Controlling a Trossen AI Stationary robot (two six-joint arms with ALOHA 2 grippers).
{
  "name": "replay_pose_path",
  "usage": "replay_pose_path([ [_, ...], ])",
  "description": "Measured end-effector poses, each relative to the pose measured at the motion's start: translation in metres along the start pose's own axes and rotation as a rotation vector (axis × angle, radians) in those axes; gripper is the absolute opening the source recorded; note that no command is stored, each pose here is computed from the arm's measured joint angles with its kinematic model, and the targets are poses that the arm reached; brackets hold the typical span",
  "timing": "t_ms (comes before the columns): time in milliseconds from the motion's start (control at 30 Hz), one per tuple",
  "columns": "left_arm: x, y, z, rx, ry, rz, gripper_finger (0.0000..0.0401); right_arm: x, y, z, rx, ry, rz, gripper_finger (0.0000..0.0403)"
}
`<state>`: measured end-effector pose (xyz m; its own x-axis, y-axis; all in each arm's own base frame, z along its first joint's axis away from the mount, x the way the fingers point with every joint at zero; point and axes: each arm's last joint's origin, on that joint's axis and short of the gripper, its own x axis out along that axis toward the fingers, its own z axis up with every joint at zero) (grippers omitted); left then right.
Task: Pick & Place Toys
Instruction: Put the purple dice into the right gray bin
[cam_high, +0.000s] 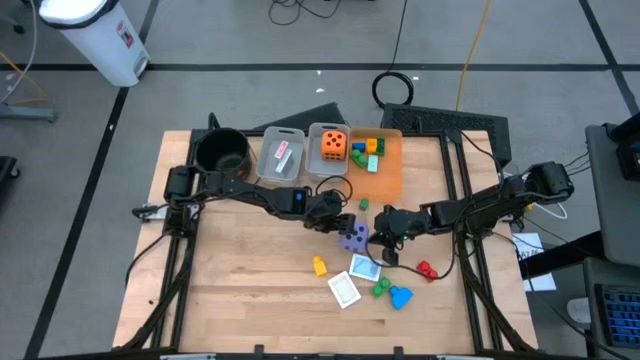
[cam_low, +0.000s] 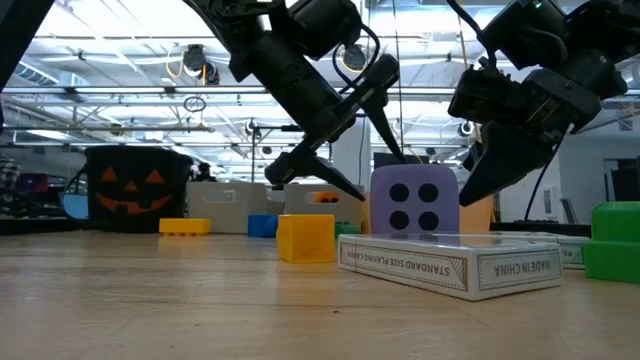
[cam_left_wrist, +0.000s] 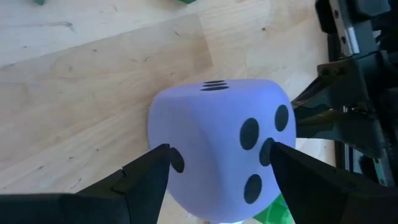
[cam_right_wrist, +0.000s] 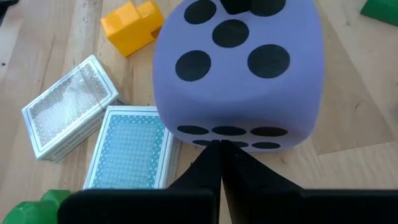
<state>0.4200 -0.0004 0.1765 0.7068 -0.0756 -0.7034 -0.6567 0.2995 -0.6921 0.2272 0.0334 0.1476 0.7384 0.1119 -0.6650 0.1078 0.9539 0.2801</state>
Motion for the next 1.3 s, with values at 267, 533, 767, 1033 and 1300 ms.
replay_pose_path([
  [267, 0.015, 0.004, 0.0, -0.01, 0.025, -0.037, 0.0285, 0.0, 0.0, 0.0, -0.008, 0.004, 0.0, 0.0],
  [533, 0.028, 0.007, 0.0, -0.033, 0.044, -0.082, 0.0285, 0.0, 0.0, -0.002, -0.009, 0.021, 0.003, 0.0],
  [767, 0.028, 0.008, 0.004, -0.019, 0.068, -0.092, 0.0285, 0.0, 0.0, -0.002, -0.014, 0.02, 0.003, 0.0],
  [1033, 0.028, 0.009, 0.004, -0.019, 0.085, -0.09, 0.0241, 0.0, 0.0, -0.002, -0.027, 0.018, 0.003, 0.0],
  [1300, 0.028, 0.01, 0.004, -0.02, 0.093, -0.079, 0.016, 0.0, 0.0, -0.001, -0.028, 0.012, 0.005, 0.0],
])
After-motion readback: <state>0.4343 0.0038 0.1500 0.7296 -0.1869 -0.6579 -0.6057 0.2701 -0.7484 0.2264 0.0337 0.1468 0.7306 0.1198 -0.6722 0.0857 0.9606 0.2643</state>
